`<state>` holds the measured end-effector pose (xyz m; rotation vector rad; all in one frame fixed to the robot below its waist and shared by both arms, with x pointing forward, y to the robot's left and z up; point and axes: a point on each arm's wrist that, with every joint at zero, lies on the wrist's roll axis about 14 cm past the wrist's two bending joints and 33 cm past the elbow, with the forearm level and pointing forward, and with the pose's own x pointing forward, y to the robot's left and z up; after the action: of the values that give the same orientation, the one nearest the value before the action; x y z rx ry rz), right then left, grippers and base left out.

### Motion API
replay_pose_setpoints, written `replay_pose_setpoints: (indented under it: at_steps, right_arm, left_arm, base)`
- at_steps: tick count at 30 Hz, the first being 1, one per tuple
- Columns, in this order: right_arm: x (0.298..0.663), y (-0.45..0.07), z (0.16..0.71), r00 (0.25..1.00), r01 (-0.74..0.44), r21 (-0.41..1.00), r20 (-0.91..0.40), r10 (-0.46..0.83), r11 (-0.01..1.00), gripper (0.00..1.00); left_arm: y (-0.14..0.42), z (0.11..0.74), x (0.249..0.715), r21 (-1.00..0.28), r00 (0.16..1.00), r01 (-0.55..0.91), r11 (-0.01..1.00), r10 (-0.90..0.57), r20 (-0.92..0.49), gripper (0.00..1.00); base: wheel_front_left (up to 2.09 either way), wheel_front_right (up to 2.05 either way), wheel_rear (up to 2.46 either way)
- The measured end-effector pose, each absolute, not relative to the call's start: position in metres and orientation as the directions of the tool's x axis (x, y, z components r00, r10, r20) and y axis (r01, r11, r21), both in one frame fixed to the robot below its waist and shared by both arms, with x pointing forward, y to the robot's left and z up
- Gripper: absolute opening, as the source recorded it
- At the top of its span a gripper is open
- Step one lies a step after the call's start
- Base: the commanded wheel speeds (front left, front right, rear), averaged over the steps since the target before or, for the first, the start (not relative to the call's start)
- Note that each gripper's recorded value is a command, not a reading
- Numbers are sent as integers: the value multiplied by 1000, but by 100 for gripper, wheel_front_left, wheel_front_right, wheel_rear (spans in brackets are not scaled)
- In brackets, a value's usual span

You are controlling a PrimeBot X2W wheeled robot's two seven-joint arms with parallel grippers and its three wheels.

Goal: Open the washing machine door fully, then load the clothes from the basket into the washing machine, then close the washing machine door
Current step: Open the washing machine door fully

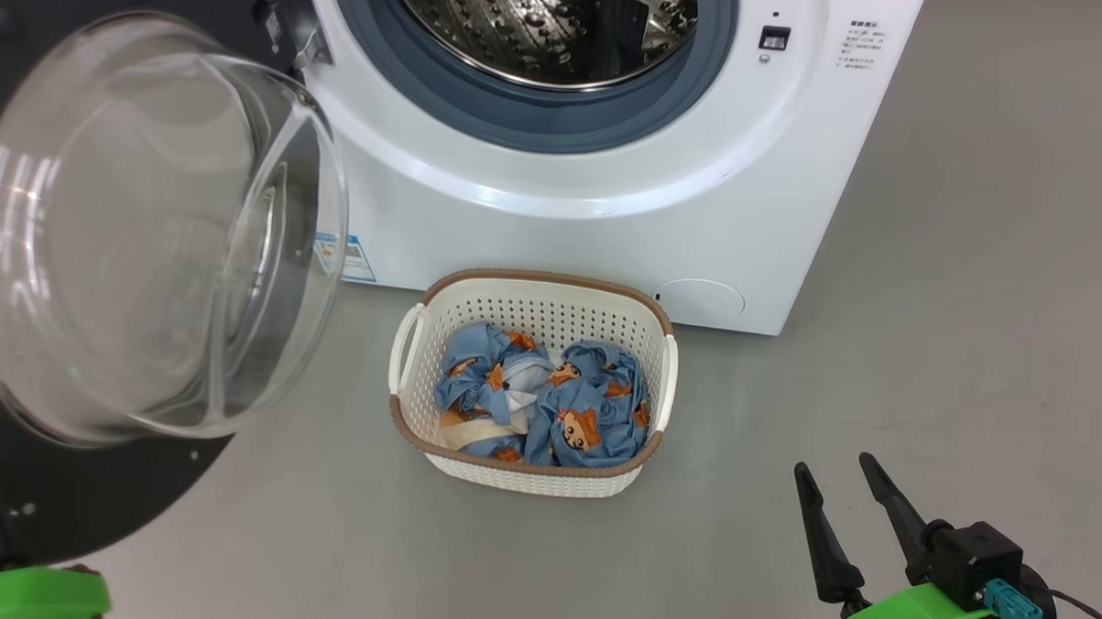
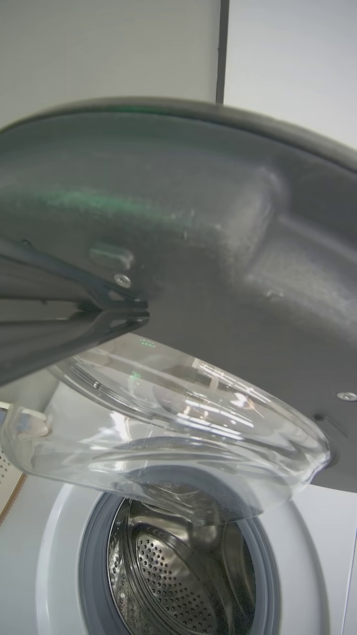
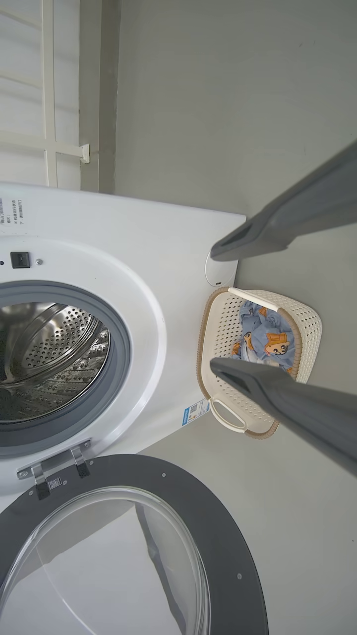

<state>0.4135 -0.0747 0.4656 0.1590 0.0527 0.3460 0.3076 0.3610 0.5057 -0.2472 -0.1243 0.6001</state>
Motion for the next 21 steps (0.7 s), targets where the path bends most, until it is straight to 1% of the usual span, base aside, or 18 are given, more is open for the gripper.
replay_pose_setpoints:
  at_steps: [9,21]
  right_arm:
    - [423,-71,468,937,-344,146,-13,349,928,100]
    - [427,-75,464,941,-333,143,-21,339,932,100]
  left_arm:
    - [400,503,310,-261,773,-606,752,634,32,0]
    - [429,497,325,-222,758,-636,739,652,-1,0]
  base:
    - [0,0,0]
    - [0,0,0]
